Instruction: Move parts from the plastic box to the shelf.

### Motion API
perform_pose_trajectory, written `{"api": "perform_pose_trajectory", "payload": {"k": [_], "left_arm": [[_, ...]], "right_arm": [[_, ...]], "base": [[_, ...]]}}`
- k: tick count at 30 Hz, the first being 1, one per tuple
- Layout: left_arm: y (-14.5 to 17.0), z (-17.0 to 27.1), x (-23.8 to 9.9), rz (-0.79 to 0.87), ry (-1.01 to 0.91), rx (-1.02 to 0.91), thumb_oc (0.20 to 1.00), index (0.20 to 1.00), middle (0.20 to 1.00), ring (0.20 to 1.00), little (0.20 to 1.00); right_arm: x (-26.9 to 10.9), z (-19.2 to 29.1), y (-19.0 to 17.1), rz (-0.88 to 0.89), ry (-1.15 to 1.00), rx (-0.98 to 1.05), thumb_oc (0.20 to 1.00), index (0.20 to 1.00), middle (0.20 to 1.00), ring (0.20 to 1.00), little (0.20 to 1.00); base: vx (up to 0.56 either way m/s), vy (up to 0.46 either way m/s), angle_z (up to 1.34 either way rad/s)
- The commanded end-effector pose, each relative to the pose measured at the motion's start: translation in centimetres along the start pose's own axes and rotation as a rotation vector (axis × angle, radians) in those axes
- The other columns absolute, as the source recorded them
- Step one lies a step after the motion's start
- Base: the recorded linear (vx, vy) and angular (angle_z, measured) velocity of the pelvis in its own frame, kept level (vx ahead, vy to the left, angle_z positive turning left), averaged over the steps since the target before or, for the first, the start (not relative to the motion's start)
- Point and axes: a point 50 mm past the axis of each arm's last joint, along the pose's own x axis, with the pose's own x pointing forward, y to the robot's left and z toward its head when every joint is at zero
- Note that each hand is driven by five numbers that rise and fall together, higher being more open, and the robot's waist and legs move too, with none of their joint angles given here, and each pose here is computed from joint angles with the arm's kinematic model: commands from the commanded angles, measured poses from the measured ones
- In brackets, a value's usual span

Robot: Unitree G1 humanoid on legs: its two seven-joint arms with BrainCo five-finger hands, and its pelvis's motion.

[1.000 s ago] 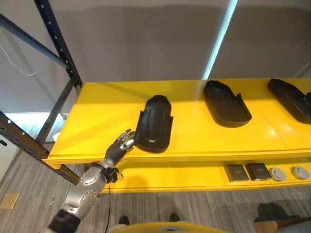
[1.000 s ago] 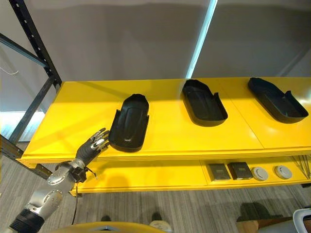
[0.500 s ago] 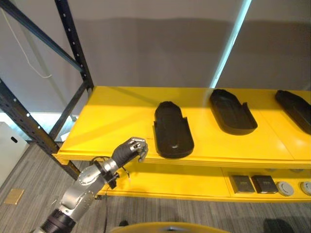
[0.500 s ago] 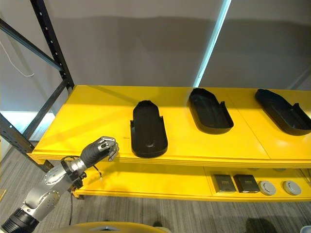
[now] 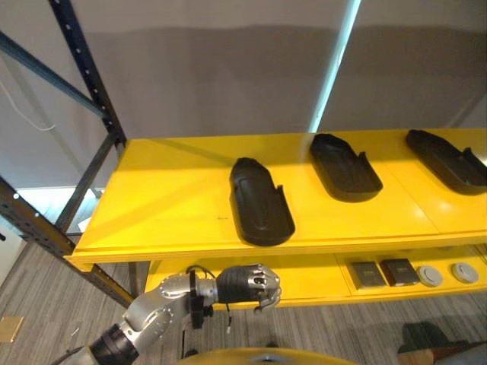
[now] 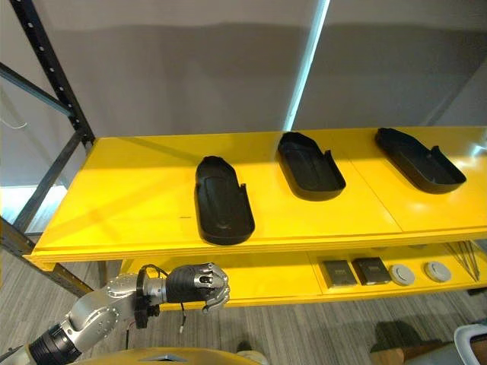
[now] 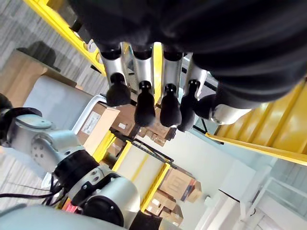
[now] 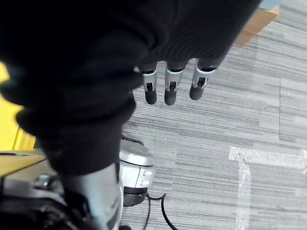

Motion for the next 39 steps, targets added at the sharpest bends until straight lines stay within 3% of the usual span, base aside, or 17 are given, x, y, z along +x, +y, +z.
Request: {"api": "perform_pose_trajectory", "payload": {"k": [1, 6, 19, 28, 39], "left_arm": [[0.9, 2.6, 1.5, 0.045, -0.038, 0.141, 0.2, 0.2, 0.2, 0.2, 0.2], [2.7, 3.4, 1.3, 0.228, -0.096, 0.239, 0.2, 0.2, 0.2, 0.2, 0.2], [5.0, 9.7, 2.3, 0.458, -0.373, 0.353, 0.2, 0.2, 0.2, 0.2, 0.2], [6.8, 12.2, 3.0, 0.699, -0.485, 0.339, 0.2, 0.2, 0.2, 0.2, 0.2], [9.3, 13.2, 1.1, 1.059, -0.619, 0.232, 0.2, 0.2, 0.2, 0.2, 0.2]], "right_arm": [[-0.5, 2.9, -1.6, -0.035, -0.054, 0.024, 1.0, 1.0, 1.0, 1.0, 1.0], [-0.5, 2.7, -1.7, -0.049, -0.087, 0.051, 1.0, 1.0, 1.0, 1.0, 1.0], [-0.7, 3.4, -2.0, -0.074, -0.137, -0.007, 1.0, 1.0, 1.0, 1.0, 1.0], [-0.8, 3.4, -2.1, -0.079, -0.143, -0.041, 1.0, 1.0, 1.0, 1.0, 1.0], [-1.0, 4.1, -1.8, -0.084, -0.153, -0.048, 1.0, 1.0, 1.0, 1.0, 1.0]], "base": [[-0.02, -0.03, -0.15], [-0.05, -0.014, -0.08], [0.0, -0.002, -0.03], [0.04, 0.007, -0.09], [0.01, 0.003, -0.01]]}}
